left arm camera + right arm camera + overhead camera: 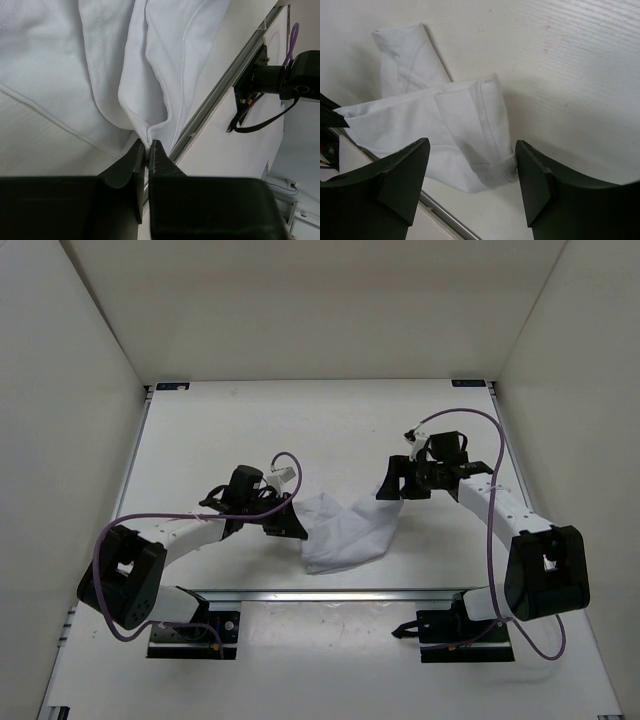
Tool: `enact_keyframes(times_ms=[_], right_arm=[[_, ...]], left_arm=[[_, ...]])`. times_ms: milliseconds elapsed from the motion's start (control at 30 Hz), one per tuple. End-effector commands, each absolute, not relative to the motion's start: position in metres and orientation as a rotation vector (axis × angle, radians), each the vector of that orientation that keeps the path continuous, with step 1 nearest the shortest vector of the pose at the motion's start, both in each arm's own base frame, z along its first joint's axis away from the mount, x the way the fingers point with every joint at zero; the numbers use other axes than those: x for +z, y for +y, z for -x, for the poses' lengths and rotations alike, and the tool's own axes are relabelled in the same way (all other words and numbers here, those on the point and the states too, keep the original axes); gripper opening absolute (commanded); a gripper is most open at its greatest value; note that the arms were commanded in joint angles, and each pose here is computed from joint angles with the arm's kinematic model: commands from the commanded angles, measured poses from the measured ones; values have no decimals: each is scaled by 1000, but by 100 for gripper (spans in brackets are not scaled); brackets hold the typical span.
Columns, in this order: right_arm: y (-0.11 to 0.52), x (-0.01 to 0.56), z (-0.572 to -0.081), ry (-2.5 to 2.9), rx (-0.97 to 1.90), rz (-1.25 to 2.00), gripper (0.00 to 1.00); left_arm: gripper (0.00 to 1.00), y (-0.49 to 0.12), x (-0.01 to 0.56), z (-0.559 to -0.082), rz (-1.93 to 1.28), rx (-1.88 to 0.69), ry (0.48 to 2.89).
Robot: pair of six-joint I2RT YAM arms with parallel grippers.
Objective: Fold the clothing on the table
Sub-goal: Flatten the skirt out
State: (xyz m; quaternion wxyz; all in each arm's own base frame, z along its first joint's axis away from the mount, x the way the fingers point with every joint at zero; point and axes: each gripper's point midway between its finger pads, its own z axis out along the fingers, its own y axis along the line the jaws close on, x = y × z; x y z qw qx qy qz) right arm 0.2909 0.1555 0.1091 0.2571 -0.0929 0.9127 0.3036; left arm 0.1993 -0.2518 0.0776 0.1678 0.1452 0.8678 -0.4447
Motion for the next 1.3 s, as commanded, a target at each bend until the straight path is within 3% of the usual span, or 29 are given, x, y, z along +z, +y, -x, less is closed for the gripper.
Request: enact_keyframes(times_ms=[0,333,733,1267], right_arm=[[156,133,-319,2353,795,294,67],[170,128,-329,2321,885,296,67],[146,92,-348,2404,784,290,68],[165,52,-343,2544,737,409,61]], left_arm=[[0,-258,90,-204,-470,-1276,2426],[0,-255,89,-203,-469,-1274,2431],[0,-256,89,-200,-493,-1290,2434],[0,-250,85,-200,-481,-1283,2461]])
